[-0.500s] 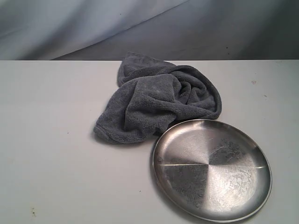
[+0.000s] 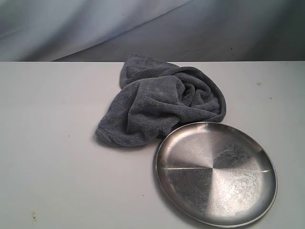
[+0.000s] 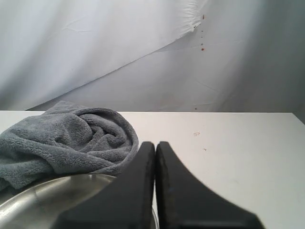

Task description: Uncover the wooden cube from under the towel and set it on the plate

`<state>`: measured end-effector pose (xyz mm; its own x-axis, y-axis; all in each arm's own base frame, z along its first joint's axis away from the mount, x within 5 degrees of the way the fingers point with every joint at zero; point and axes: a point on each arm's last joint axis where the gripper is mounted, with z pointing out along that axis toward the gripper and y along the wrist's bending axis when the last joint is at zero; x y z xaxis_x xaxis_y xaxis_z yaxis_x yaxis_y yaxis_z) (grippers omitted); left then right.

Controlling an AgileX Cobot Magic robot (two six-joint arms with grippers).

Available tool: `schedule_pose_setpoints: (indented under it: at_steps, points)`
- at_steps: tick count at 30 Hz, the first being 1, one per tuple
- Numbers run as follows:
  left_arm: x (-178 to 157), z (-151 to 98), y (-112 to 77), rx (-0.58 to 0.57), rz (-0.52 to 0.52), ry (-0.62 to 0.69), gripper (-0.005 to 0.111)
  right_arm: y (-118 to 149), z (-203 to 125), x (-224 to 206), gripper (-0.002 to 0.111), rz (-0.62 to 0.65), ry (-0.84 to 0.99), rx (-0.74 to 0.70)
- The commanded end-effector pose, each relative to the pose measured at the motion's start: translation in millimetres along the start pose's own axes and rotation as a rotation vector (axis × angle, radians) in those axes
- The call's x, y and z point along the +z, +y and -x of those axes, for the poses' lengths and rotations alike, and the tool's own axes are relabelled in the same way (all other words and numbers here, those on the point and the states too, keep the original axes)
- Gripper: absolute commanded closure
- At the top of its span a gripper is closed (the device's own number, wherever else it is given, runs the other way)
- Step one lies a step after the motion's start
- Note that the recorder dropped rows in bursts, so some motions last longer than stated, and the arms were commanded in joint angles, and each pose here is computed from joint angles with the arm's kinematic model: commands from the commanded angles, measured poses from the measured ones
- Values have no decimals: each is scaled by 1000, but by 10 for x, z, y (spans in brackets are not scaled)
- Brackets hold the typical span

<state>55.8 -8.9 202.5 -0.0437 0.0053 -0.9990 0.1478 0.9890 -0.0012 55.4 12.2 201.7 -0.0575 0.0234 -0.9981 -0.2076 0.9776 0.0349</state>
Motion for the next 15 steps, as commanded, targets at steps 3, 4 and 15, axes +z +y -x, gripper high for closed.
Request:
schedule_pose_setpoints:
  at_steps: [3,4,15]
  points:
    - [-1,-12,-3,-4,-5,0,107,20,53,-6,108,35,-64,410]
    - [-1,-12,-3,-4,-5,0,107,37,61,-12,108,48,-37,433]
    - [-1,-12,-3,-4,-5,0,107,330,657,174,108,294,357,289]
